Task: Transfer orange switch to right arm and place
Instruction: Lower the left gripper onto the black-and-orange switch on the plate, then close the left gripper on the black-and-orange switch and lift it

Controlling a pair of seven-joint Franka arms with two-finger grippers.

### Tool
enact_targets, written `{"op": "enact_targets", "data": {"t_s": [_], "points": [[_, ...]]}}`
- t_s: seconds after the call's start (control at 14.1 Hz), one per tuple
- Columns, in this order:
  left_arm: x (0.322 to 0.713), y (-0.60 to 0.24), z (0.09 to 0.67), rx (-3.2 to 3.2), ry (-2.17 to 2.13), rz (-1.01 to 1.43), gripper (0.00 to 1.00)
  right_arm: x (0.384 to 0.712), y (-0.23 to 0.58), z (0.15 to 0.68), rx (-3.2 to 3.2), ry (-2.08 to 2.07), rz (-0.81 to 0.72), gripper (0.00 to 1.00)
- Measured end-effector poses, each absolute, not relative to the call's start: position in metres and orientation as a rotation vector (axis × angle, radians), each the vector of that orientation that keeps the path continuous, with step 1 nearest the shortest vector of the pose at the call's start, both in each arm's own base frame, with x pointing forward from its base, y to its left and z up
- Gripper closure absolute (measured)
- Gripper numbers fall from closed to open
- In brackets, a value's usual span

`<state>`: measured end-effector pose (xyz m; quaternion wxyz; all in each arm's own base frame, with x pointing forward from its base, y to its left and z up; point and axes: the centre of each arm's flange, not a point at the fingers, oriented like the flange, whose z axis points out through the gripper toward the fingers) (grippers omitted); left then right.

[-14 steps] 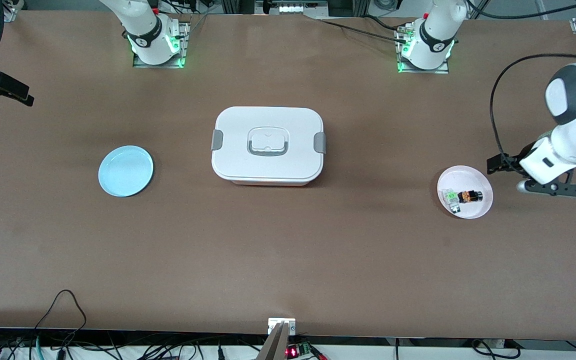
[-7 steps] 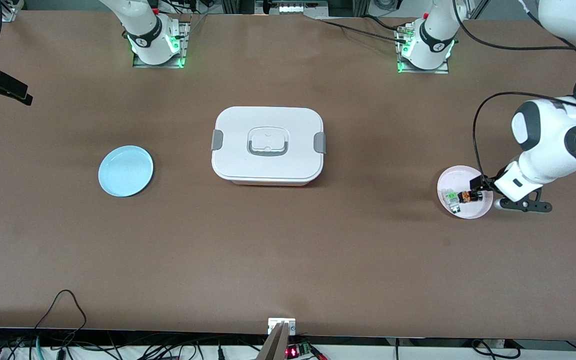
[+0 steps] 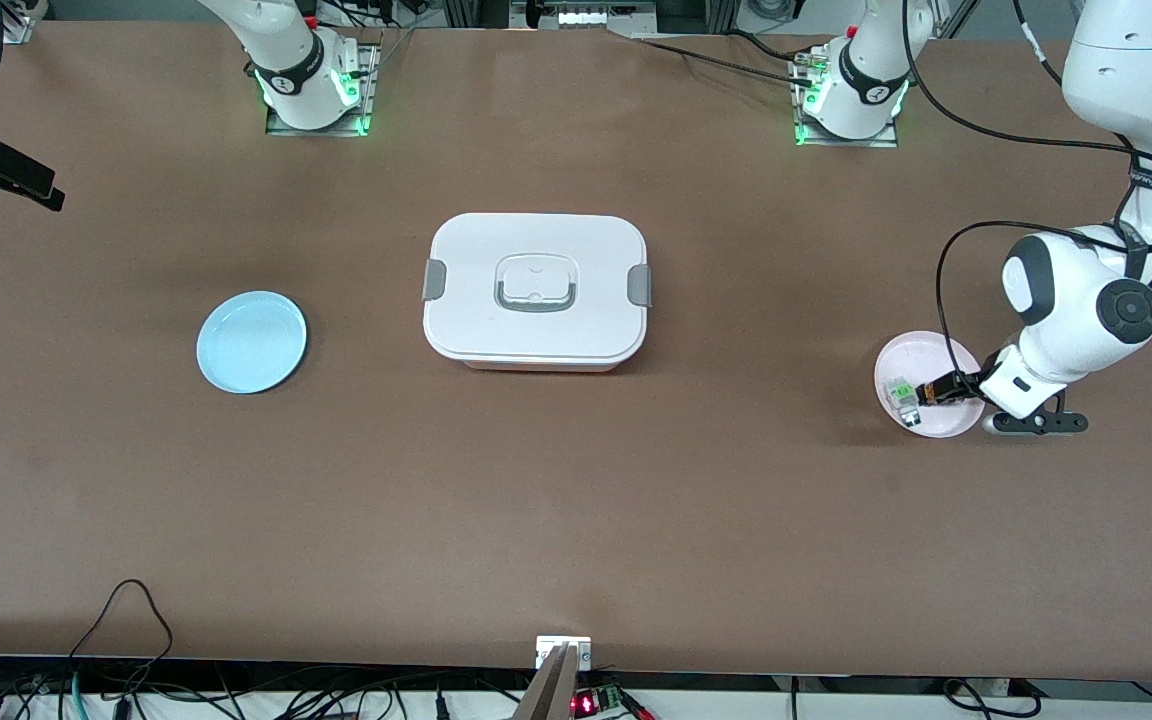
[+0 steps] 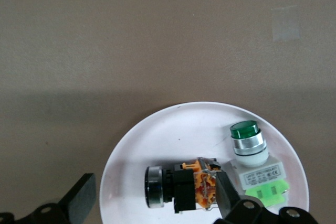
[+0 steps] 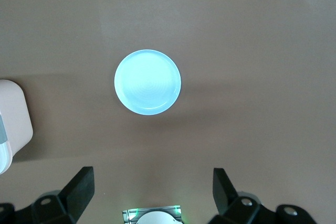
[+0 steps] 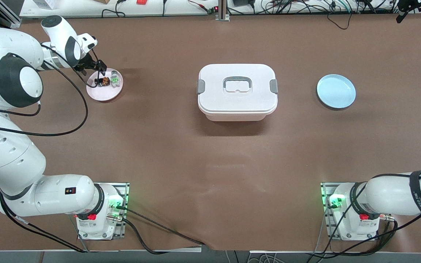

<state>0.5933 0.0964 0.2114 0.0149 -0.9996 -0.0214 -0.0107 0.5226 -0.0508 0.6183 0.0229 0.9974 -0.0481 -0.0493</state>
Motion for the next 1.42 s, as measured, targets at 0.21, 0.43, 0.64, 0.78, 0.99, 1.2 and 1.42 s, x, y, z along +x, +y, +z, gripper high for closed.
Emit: {"op": "enact_targets", "data": {"t_s": [0.21, 0.43, 0.64, 0.78, 0.99, 1.2, 1.42], "points": [[0.594, 0.093, 0.211, -3.119, -0.104, -0.034, 0.0, 0.524, -0.051, 0.619, 3.089, -0.148, -0.135, 0.0], [0.589, 0.091, 0.206, -3.132, -0.143, -0.015, 0.0, 0.528, -0.05, 0.614, 3.088, -0.147, -0.142, 0.0], [0.584, 0.077, 0.198, -3.16, -0.148, 0.013, 0.0, 0.535, -0.049, 0.603, 3.086, -0.145, -0.167, 0.0], [0.582, 0.076, 0.194, -3.161, -0.148, 0.026, 0.0, 0.536, -0.049, 0.599, 3.089, -0.145, -0.176, 0.0], [0.582, 0.078, 0.191, -3.161, -0.152, 0.031, 0.0, 0.536, -0.048, 0.599, 3.093, -0.145, -0.18, 0.0], [0.582, 0.078, 0.192, -3.161, -0.145, 0.028, 0.0, 0.536, -0.049, 0.599, 3.093, -0.148, -0.181, 0.0], [0.583, 0.078, 0.192, -3.162, -0.134, 0.023, 0.0, 0.536, -0.05, 0.599, 3.093, -0.153, -0.181, 0.0]]}}
